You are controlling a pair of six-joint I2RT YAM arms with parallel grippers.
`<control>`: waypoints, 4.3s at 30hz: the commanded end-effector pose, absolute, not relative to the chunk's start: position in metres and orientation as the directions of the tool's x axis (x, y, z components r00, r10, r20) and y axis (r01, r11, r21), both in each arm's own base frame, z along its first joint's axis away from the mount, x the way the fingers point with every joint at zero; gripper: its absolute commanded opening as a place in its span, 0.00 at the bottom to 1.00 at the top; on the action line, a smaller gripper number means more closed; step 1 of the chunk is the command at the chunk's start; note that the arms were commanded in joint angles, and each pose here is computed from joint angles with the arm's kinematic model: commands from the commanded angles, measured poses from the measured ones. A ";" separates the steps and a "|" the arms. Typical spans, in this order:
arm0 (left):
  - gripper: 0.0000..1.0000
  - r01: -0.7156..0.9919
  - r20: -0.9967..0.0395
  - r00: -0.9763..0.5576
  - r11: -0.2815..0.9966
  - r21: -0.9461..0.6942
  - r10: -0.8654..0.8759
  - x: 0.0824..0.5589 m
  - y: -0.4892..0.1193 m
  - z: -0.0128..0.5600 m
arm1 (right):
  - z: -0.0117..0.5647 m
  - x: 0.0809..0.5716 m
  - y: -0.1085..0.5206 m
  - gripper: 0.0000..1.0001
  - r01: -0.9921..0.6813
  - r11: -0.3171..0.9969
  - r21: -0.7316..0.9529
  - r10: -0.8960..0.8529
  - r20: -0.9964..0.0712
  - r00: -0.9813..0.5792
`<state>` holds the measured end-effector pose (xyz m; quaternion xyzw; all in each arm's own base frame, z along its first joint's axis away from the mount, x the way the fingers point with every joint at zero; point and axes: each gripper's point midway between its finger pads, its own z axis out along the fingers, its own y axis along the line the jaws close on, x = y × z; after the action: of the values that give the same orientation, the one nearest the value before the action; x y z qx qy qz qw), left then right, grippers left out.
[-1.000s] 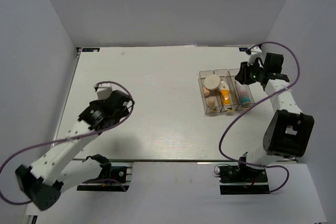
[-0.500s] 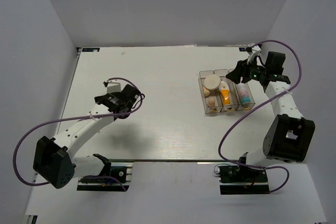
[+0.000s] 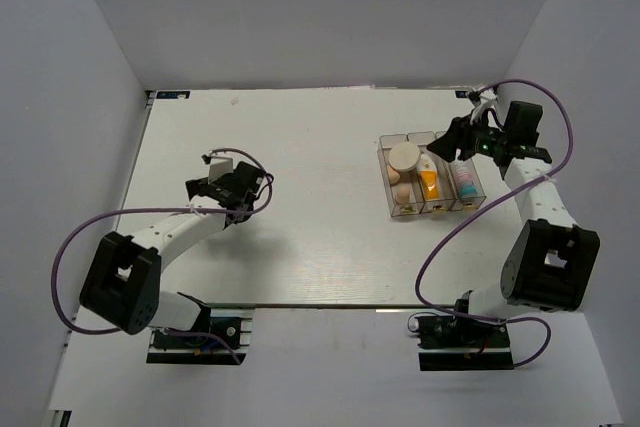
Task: Organize the makeup
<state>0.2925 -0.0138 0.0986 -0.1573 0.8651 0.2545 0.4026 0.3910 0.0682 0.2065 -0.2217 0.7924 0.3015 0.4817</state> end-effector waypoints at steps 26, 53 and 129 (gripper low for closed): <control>0.00 -0.035 -0.909 -0.349 0.973 -0.230 -0.228 0.348 -0.108 0.229 | 0.217 0.385 0.064 0.58 -0.630 0.745 0.219 -0.076 -0.911 -0.406; 0.00 0.666 -0.640 -0.741 -0.099 -0.740 -0.204 0.396 -0.509 0.296 | 0.234 0.399 -0.026 0.00 -0.162 0.968 0.192 0.107 -0.898 -0.426; 0.05 0.584 -0.570 -0.697 0.117 -0.803 -0.435 0.385 -0.599 0.291 | 0.176 0.366 0.002 0.83 -0.893 0.383 -0.236 -0.624 -0.779 -0.062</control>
<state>0.4008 -0.6059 0.1773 0.0330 0.7154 -0.6090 0.3408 0.3682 -0.0054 0.1796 -0.5082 0.7307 0.1498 0.4306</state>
